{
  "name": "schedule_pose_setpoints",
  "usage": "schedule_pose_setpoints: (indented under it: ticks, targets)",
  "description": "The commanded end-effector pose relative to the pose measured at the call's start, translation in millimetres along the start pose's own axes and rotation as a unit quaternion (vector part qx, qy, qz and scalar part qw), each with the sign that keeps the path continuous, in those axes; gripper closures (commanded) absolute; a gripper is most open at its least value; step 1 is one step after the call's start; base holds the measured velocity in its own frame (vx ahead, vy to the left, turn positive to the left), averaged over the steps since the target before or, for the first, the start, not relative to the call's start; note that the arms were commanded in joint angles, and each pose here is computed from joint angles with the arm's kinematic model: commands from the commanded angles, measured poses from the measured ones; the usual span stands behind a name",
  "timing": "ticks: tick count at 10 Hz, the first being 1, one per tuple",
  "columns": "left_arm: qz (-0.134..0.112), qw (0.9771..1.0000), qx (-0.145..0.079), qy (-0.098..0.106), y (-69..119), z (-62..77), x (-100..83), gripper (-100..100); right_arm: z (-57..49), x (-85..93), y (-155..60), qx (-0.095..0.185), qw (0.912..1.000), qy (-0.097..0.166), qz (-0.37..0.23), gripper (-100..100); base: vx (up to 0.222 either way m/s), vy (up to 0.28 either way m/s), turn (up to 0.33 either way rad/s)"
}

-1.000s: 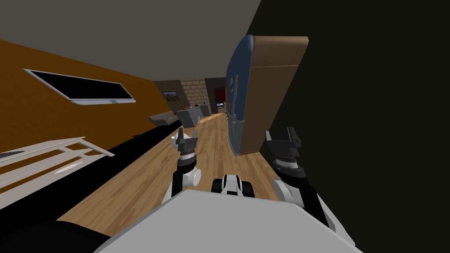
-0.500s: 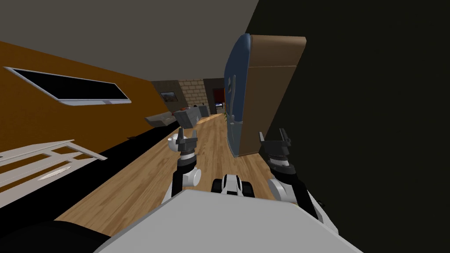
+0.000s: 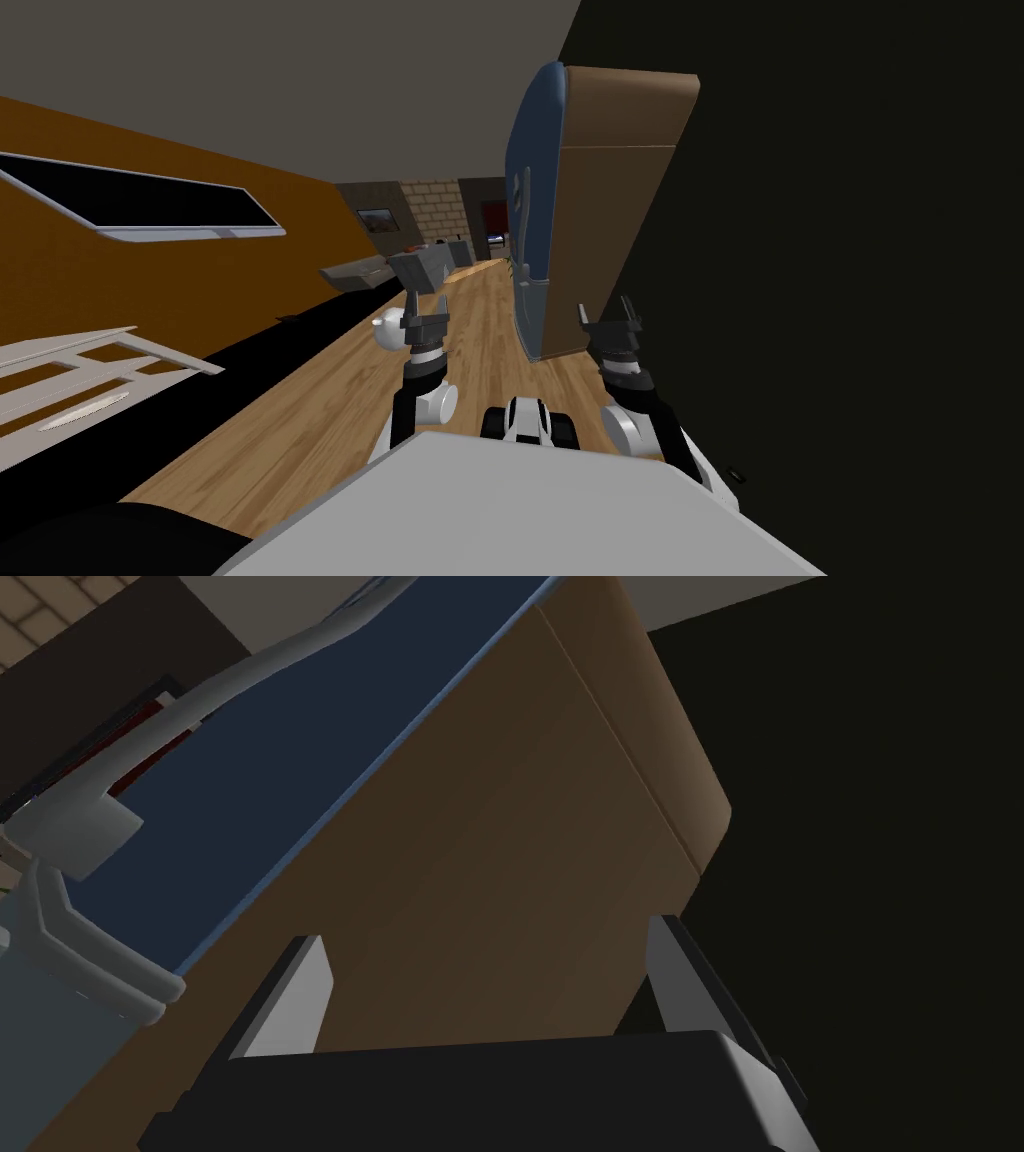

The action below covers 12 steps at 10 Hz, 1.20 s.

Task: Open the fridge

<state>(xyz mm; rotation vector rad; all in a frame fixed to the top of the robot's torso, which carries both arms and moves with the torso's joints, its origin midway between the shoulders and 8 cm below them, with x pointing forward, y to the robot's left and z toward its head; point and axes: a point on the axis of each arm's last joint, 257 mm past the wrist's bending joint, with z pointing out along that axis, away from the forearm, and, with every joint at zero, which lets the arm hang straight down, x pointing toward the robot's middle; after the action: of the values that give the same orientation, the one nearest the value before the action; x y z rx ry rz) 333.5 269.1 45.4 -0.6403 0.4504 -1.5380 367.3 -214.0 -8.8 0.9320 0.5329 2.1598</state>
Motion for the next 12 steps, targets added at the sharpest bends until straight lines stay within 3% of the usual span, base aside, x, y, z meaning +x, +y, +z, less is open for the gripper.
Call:
schedule_pose_setpoints:
  ticks: [1, 4, 5, 7, 8, 9, 10, 12]
  targets:
    - [0.000, 1.0000, 0.000, 0.000, 0.0, 0.0, 0.0, 0, -0.8, -0.6, -17, 0.013, 0.9977, -0.006, 0.067, -100, 0.089, -0.028, -0.024]
    - [0.000, 1.0000, 0.000, 0.000, 0.0, 0.0, 0.0, 0, -2.1, -1.1, -32, 0.024, 0.9915, -0.013, 0.127, -100, 0.061, -0.020, -0.024]
    - [0.000, 1.0000, 0.000, 0.000, 0.0, 0.0, 0.0, 0, -3.7, -1.1, -48, 0.035, 0.9854, -0.020, 0.166, -100, 0.099, -0.033, -0.065]
    - [0.000, 1.0000, 0.000, 0.000, 0.0, 0.0, 0.0, 0, -3.7, -1.1, -48, 0.035, 0.9821, -0.020, 0.184, -100, 0.066, -0.020, -0.006]
    - [0.000, 1.0000, 0.000, 0.000, 0.0, 0.0, 0.0, 0, -5.9, -0.6, -64, 0.046, 0.9724, -0.028, 0.227, -100, 0.067, -0.013, -0.057]
    - [0.000, 1.0000, 0.000, 0.000, 0.0, 0.0, 0.0, 0, -5.9, -0.6, -64, 0.046, 0.9692, -0.029, 0.240, -100, 0.080, -0.016, -0.028]
    - [0.000, 1.0000, 0.000, 0.000, 0.0, 0.0, 0.0, 0, -8.5, 0.3, -81, 0.057, 0.9583, -0.038, 0.278, -100, 0.111, -0.040, -0.057]
    - [0.000, 1.0000, 0.000, 0.000, 0.0, 0.0, 0.0, 0, -8.5, 0.3, -81, 0.057, 0.9528, -0.039, 0.296, -100, 0.072, -0.022, -0.004]
